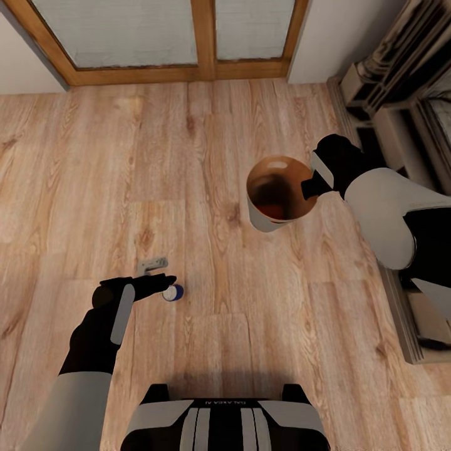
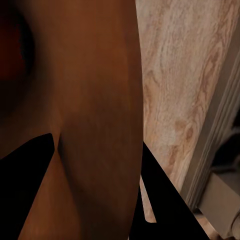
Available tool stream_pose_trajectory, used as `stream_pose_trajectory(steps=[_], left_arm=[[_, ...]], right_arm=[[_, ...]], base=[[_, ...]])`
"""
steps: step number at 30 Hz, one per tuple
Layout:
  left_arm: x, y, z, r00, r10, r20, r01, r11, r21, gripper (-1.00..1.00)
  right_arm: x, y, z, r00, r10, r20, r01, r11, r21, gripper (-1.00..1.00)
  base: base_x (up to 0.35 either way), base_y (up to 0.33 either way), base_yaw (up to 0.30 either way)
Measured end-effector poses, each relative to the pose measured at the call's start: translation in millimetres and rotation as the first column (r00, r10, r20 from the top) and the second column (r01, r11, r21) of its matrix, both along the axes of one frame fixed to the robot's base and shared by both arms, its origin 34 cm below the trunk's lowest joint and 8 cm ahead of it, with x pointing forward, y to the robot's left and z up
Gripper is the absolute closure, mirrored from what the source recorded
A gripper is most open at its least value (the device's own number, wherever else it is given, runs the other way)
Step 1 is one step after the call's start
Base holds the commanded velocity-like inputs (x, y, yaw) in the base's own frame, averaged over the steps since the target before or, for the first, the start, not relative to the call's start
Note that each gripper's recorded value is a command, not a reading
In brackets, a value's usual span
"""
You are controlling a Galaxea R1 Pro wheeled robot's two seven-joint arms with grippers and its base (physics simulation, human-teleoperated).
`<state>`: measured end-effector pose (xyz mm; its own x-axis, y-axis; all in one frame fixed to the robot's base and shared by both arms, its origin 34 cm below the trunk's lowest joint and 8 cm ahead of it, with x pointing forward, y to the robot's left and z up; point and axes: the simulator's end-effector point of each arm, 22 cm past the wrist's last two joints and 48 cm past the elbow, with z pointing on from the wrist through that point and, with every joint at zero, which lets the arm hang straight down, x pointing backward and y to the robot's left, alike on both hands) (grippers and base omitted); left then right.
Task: Put the three can of soda from the living room inside the tash can in the kitchen.
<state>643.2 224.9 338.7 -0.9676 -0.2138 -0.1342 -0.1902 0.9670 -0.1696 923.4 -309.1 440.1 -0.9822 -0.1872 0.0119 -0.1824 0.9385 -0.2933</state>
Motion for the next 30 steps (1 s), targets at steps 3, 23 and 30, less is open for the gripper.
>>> stream_pose_trajectory(steps=[3,23,30], left_arm=[[-1.2,0.3,-1.9,1.000,0.001,-0.003,-0.001,1.000,0.001,-1.00],[-12.4,0.4,-20.8,1.000,0.001,-0.027,0.000,1.000,0.002,-1.00],[-19.5,0.3,-40.5,0.999,0.001,-0.040,-0.001,1.000,0.001,-1.00]], right_arm=[[-2.2,2.6,-4.9,1.000,-0.007,-0.005,0.007,1.000,0.013,1.00],[-14.1,2.3,-34.7,0.999,-0.005,-0.039,0.005,1.000,0.010,1.00],[-18.6,1.8,-56.0,0.999,-0.003,-0.047,0.003,1.000,0.007,1.00]], base=[[0.000,0.169,0.000],[0.000,0.014,0.000],[0.000,0.000,0.000]])
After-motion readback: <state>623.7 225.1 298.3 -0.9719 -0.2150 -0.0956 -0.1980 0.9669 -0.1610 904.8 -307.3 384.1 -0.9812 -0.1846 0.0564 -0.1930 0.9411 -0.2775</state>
